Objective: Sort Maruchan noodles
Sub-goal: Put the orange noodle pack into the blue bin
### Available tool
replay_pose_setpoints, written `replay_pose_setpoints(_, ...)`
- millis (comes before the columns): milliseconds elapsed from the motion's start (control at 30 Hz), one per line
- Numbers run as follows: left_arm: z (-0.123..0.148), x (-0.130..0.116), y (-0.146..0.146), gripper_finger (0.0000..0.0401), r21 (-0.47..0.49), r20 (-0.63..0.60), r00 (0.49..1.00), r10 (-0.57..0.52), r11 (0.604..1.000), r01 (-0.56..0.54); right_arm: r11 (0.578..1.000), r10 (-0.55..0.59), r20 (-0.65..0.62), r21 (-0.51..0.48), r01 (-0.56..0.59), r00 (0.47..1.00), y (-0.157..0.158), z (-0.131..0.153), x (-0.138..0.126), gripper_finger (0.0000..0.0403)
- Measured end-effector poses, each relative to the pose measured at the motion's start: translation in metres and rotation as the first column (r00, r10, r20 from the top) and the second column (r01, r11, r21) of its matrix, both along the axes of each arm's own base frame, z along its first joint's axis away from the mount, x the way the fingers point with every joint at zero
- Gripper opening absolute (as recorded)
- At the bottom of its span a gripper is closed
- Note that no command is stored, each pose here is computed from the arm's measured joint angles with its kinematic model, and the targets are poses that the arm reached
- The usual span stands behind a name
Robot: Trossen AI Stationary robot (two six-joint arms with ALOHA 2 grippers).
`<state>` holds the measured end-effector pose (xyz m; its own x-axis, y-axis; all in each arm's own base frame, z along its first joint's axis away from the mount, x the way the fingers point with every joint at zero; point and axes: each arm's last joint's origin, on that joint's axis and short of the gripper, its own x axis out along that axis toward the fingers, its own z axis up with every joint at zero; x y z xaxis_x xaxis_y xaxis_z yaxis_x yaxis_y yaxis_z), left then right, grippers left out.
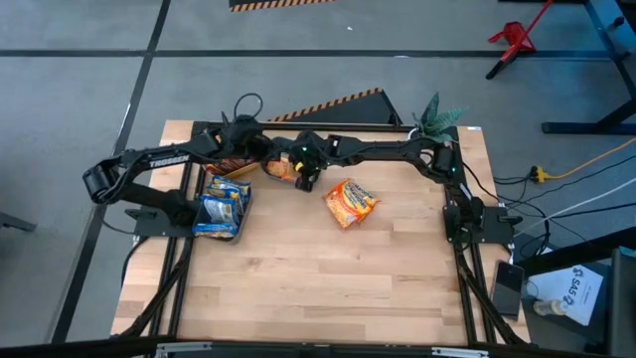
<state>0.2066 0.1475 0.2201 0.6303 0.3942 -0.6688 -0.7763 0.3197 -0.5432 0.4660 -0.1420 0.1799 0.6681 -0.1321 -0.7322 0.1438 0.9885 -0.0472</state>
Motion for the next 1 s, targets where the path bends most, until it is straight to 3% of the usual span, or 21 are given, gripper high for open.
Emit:
replay_pose_setpoints(167,0.031,-0.011,-0.007,0.0045,0.05,0.169,0.985,-0.045,0.998,0.038,0.995,0.073,0.082,-0.08,-0.066,0.994,0.007,0.051,0.009,0.0002)
replay_pose_setpoints(267,0.052,-0.024,-0.016,0.0037,0.107,0.249,0.967,-0.043,0.994,0.016,0.989,0.106,0.114,-0.115,-0.092,0.988,0.008,0.068,0.018,0.0031)
replay_pose_setpoints(500,0.085,-0.051,-0.034,0.0031,0.228,0.352,0.936,-0.008,0.971,-0.078,0.989,0.035,0.1,-0.146,-0.02,0.994,-0.006,0.039,0.043,0.0191)
replay_pose_setpoints(600,0.09,-0.057,-0.037,0.0031,0.248,0.372,0.928,0.0,0.964,-0.1,0.987,-0.003,0.058,-0.161,0.013,0.998,-0.009,0.021,0.051,0.0237)
replay_pose_setpoints(733,0.091,-0.058,-0.039,0.0031,0.248,0.373,0.928,-0.002,0.964,-0.097,0.992,-0.007,0.062,-0.126,0.015,0.998,-0.013,0.009,0.057,0.0253)
replay_pose_setpoints(1000,0.089,-0.059,-0.039,0.0031,0.241,0.363,0.932,0.001,0.966,-0.094,0.995,0.021,0.037,-0.096,-0.017,0.999,-0.015,-0.026,0.064,0.0235)
